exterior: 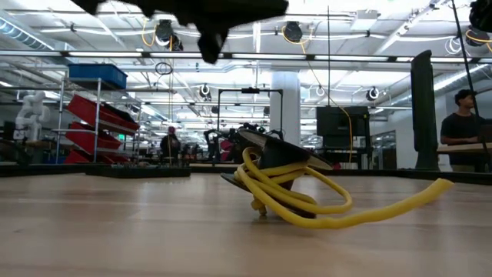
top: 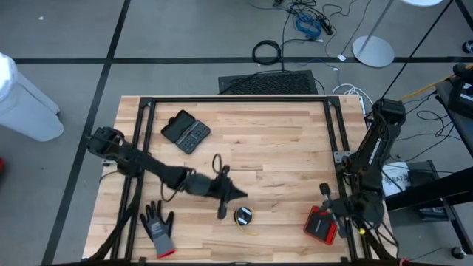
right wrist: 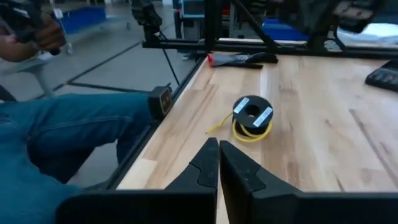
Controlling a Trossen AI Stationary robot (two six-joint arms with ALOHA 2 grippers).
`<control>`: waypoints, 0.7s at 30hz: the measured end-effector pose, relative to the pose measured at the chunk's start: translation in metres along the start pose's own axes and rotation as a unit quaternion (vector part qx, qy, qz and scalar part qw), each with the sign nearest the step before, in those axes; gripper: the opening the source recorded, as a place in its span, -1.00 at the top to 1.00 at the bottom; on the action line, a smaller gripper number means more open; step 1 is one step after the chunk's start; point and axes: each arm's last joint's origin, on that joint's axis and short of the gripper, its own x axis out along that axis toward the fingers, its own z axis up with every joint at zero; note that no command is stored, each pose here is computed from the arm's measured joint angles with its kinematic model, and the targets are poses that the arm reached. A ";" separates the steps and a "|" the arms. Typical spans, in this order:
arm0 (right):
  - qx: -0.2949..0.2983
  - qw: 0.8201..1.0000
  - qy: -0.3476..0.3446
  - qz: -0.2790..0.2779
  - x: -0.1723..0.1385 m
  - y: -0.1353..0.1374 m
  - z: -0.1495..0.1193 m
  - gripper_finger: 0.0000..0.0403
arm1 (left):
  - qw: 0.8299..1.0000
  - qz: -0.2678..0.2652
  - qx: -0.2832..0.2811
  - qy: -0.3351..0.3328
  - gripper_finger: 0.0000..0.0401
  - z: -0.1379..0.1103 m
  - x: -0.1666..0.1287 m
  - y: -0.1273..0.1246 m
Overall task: Coil cords
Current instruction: Return to Home Position
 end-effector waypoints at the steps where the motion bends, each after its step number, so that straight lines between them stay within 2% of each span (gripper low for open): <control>1: 0.006 1.000 -0.005 0.003 0.002 -0.004 -0.006 1.00 | 1.000 0.001 0.001 0.001 1.00 0.002 0.001 0.007; 6: 0.031 0.999 -0.035 -0.002 0.004 -0.027 -0.032 1.00 | 1.000 0.003 0.006 -0.010 1.00 0.019 0.000 0.040; 11: 0.055 0.997 -0.060 0.010 0.003 -0.041 -0.042 1.00 | 1.000 -0.012 0.028 0.006 1.00 0.035 -0.012 0.062; 15: 0.063 0.994 -0.084 0.013 0.003 -0.051 -0.043 1.00 | 0.999 -0.017 0.025 0.039 1.00 0.047 -0.032 0.075; 21: 0.048 0.992 -0.112 0.014 0.007 -0.060 -0.029 1.00 | 0.996 0.001 0.081 0.041 1.00 0.072 -0.071 0.086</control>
